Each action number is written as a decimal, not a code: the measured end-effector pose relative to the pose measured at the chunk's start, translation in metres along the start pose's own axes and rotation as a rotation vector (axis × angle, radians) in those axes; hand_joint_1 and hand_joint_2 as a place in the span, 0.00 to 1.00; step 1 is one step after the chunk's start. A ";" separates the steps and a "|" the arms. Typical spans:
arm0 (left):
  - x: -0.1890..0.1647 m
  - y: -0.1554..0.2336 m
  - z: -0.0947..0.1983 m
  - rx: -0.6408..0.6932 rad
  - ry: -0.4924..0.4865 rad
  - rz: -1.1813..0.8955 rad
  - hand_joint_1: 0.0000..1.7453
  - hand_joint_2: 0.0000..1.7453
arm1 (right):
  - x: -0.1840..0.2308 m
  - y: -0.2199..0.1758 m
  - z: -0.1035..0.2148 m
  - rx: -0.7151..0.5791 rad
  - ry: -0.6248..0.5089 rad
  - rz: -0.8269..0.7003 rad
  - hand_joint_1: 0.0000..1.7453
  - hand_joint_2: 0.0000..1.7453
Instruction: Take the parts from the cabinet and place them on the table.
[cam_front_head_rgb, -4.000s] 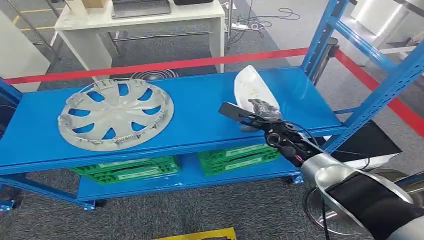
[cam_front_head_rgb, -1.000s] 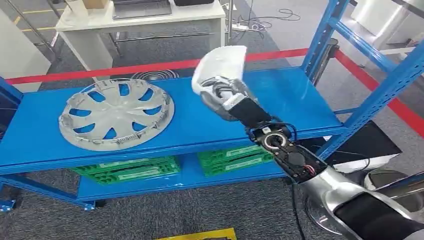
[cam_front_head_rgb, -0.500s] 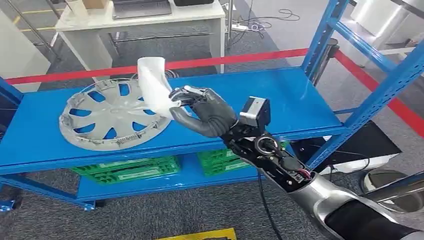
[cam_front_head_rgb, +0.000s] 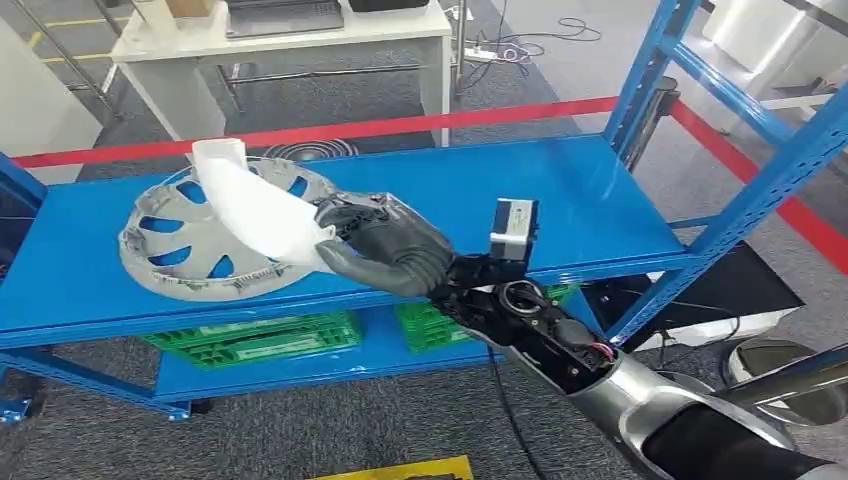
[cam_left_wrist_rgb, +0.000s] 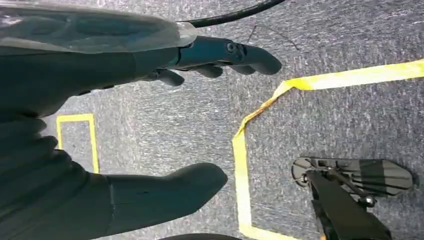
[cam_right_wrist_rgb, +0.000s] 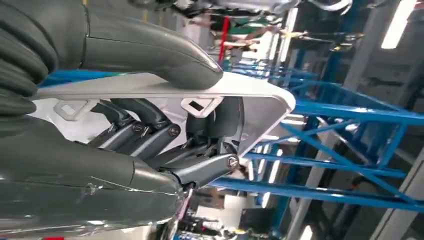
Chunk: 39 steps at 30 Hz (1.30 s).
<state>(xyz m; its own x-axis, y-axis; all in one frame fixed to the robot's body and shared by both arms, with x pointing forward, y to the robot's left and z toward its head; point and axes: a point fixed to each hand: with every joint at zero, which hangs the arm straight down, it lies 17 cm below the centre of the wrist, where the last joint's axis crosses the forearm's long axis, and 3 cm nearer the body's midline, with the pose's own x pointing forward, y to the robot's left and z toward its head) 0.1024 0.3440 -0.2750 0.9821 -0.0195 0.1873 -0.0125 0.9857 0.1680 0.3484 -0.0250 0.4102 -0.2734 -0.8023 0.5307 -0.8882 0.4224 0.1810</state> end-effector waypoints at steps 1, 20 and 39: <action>0.000 0.000 0.000 0.000 0.000 -0.003 0.00 1.00 | 0.002 0.004 0.000 0.011 -0.009 -0.044 1.00 1.00; 0.000 0.001 0.000 0.011 0.005 0.018 0.00 1.00 | 0.000 0.028 0.031 0.036 -0.109 -0.434 1.00 1.00; -0.001 0.000 0.000 0.009 0.006 0.012 0.00 1.00 | -0.052 0.025 0.051 -0.040 0.060 -0.233 1.00 1.00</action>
<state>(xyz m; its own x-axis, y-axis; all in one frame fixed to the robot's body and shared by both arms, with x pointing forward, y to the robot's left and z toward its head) 0.1018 0.3436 -0.2753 0.9830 -0.0065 0.1834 -0.0260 0.9843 0.1744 0.3213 0.0058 0.3454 -0.0395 -0.8537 0.5193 -0.9089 0.2467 0.3363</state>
